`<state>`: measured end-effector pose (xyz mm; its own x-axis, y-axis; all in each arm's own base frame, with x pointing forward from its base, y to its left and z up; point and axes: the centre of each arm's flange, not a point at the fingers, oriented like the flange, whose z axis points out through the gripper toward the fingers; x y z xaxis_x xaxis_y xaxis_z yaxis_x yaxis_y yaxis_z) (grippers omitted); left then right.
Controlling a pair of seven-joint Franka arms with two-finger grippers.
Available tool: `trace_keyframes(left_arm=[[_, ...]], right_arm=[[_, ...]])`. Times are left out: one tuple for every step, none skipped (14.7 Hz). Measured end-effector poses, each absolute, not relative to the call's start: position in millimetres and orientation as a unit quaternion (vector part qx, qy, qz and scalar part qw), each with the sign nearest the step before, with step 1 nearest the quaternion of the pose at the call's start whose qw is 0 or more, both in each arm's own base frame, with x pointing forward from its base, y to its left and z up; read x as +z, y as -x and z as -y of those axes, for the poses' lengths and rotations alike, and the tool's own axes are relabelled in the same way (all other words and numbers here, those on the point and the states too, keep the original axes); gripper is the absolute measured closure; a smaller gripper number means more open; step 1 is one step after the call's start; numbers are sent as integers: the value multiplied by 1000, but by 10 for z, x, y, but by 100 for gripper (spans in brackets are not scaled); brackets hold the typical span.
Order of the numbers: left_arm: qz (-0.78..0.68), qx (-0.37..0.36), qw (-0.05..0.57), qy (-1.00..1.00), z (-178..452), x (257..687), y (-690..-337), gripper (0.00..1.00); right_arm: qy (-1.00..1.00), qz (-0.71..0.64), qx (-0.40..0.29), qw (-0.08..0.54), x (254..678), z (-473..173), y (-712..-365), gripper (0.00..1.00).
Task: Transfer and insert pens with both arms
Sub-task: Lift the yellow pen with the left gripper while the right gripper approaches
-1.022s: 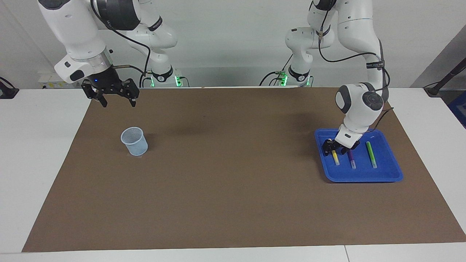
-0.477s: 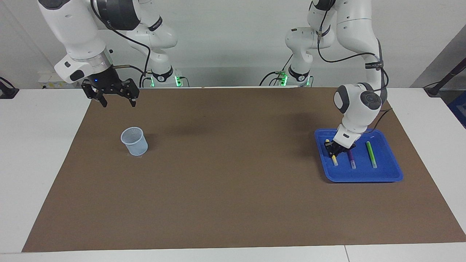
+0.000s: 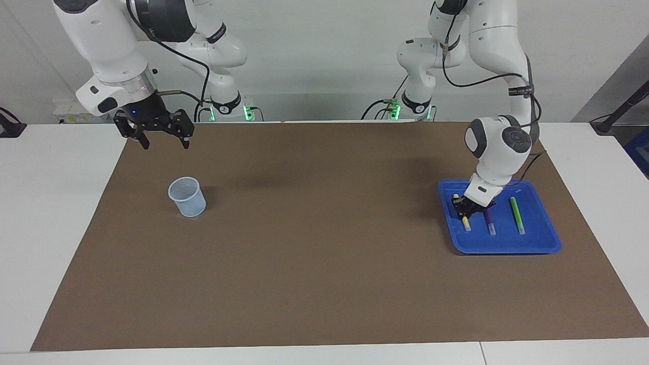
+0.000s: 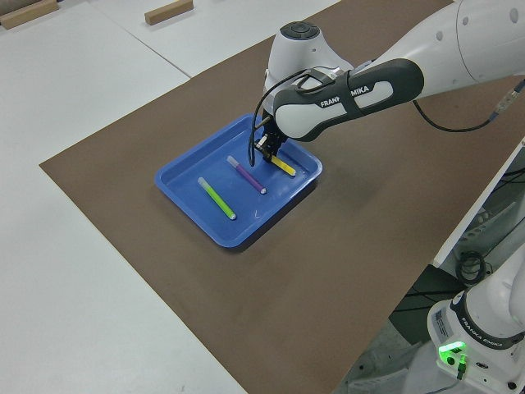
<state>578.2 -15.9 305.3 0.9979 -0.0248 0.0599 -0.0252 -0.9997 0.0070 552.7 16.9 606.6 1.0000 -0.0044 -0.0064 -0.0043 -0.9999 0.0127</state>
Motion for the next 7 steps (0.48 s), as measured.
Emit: trace_keyframes(left_arm=[[10,26,6,-1000,155,3090,-5803,83],[0,20,14,-1000,150,3157,-5838,83],[-17,12,32,-999,150,3244,-5880,83],[-36,7,55,-998,151,3337,-5923,83],[-55,2,73,-996,149,3419,-5956,83],[-78,-2,86,-993,143,3482,-5980,83],[-109,-4,99,-989,143,3543,-6001,83]], right_arm=[[-1000,0,-3,6,6076,-192,-5520,0],[-1000,-2,-3,6,6090,-215,-5507,0],[-1000,-4,-6,6,6106,-237,-5482,0],[-1000,-6,-12,5,6118,-265,-5448,0],[-1000,-10,-16,4,6117,-306,-5421,0],[-1000,-15,-17,4,6085,-353,-5396,0],[-1000,-21,-16,2,6009,-396,-5372,0]])
